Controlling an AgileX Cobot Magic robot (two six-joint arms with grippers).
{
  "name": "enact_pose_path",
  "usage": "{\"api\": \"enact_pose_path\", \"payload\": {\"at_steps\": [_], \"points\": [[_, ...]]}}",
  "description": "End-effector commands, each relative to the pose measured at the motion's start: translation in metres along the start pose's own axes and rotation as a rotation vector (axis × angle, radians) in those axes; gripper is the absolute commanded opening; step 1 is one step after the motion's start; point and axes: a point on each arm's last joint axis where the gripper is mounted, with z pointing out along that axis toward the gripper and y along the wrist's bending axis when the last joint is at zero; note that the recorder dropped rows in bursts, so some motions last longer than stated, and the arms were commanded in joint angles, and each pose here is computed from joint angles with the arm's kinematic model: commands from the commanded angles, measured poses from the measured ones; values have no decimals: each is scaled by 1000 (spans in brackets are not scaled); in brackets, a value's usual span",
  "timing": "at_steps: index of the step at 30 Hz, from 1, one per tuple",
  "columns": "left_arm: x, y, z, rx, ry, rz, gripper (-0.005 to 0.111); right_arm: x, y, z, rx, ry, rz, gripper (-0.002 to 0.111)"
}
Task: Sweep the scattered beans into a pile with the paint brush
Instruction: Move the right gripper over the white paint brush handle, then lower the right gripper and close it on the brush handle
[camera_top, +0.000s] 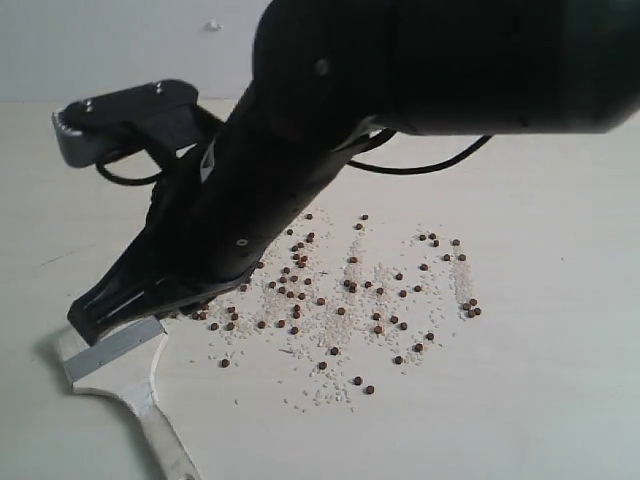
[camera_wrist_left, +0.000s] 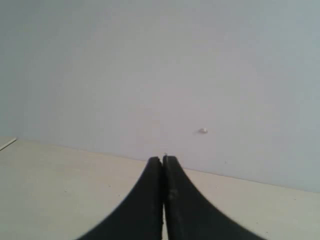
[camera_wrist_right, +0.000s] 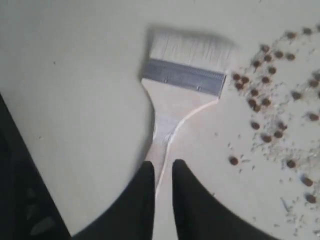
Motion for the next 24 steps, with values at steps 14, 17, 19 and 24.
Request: {"api": "enact_pose_path", "payload": {"at_steps": [14, 17, 19, 24], "points": [[0, 0, -1, -1, -5, 0, 0, 2, 7, 75, 55, 233, -16, 49], [0, 0, -1, -1, -5, 0, 0, 3, 10, 80, 106, 217, -47, 52], [0, 0, -1, -1, -5, 0, 0, 1, 13, 84, 114, 185, -32, 56], [0, 0, -1, -1, -5, 0, 0, -5, 12, 99, 119, 201, 21, 58]]}}
